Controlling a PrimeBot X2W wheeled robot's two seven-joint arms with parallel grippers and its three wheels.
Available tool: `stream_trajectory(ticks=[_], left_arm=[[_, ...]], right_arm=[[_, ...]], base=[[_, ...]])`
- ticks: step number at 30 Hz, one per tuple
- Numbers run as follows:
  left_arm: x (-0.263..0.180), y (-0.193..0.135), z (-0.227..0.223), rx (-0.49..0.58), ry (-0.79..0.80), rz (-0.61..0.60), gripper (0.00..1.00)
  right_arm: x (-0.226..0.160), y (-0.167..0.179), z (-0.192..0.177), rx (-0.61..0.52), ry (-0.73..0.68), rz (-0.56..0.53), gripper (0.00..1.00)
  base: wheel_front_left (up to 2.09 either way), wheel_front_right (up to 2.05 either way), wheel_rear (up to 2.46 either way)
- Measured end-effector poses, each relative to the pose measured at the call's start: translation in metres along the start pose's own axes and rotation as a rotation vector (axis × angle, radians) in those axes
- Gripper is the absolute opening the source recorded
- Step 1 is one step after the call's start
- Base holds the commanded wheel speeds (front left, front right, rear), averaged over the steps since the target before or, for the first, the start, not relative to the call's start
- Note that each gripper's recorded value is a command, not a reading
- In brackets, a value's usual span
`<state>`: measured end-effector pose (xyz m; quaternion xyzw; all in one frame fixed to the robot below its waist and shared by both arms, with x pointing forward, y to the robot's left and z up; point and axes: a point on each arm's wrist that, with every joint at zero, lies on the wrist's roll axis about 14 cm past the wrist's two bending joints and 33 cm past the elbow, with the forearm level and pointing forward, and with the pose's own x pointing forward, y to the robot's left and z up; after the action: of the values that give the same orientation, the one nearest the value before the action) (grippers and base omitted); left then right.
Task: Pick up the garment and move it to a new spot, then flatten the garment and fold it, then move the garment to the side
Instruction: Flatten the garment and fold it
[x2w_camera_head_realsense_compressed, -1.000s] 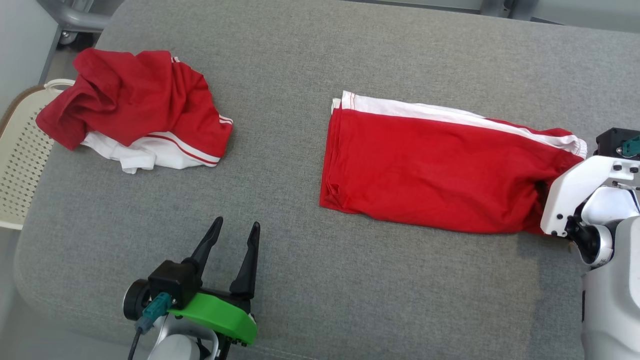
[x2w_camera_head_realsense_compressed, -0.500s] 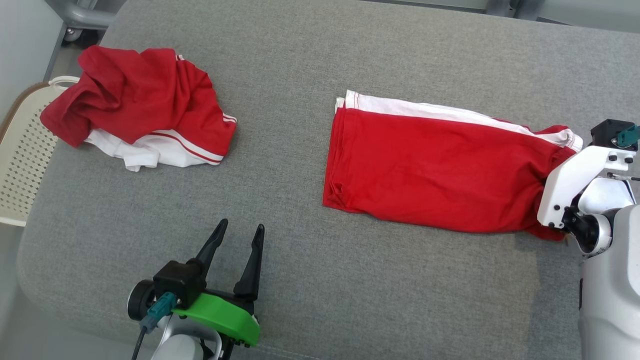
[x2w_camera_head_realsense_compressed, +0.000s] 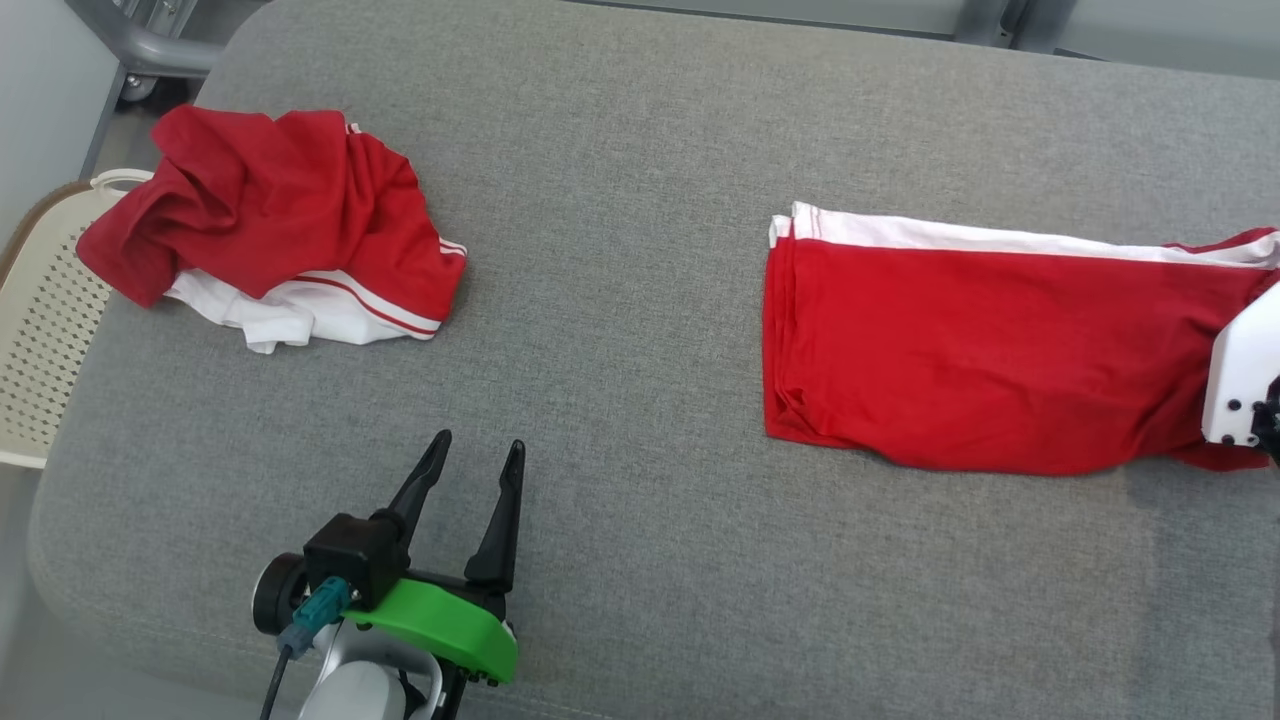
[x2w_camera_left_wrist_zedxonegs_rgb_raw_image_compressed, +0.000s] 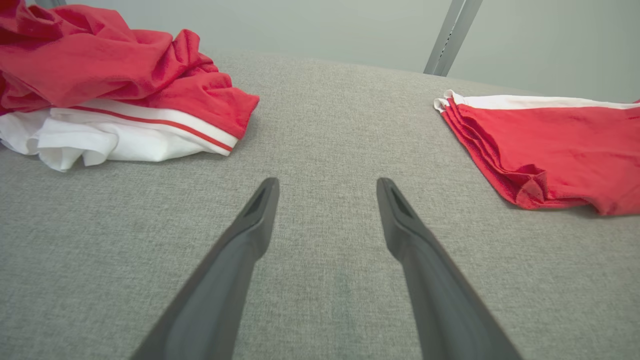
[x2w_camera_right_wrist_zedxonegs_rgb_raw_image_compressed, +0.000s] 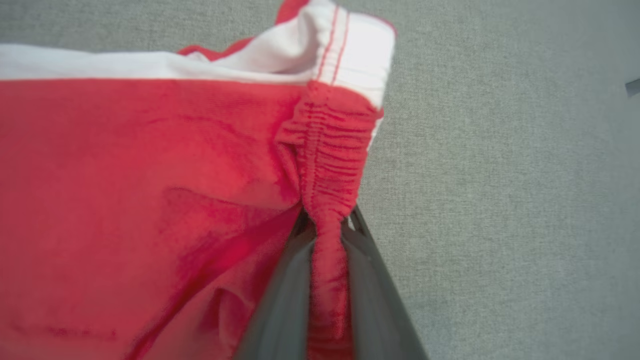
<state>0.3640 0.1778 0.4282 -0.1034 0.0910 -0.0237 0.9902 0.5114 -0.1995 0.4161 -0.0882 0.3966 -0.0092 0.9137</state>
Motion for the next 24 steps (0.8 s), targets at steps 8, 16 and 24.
stream_trajectory(ticks=[8, 16, 24], left_arm=[[-0.004, 0.000, 0.010, 0.006, -0.030, 0.004, 1.00], [-0.012, 0.004, 0.042, 0.114, -0.125, 0.018, 1.00], [-0.026, 0.016, 0.057, 0.145, -0.169, 0.061, 1.00]], right_arm=[[-0.021, 0.002, 0.023, -0.034, -0.042, 0.013, 0.00], [-0.046, 0.057, 0.027, -0.097, -0.047, 0.169, 0.00], [-0.053, 0.126, 0.029, -0.060, -0.028, 0.360, 0.00]], base=[[0.00, 0.00, 0.00], [0.00, 0.00, 0.00], [0.00, 0.00, 0.00]])
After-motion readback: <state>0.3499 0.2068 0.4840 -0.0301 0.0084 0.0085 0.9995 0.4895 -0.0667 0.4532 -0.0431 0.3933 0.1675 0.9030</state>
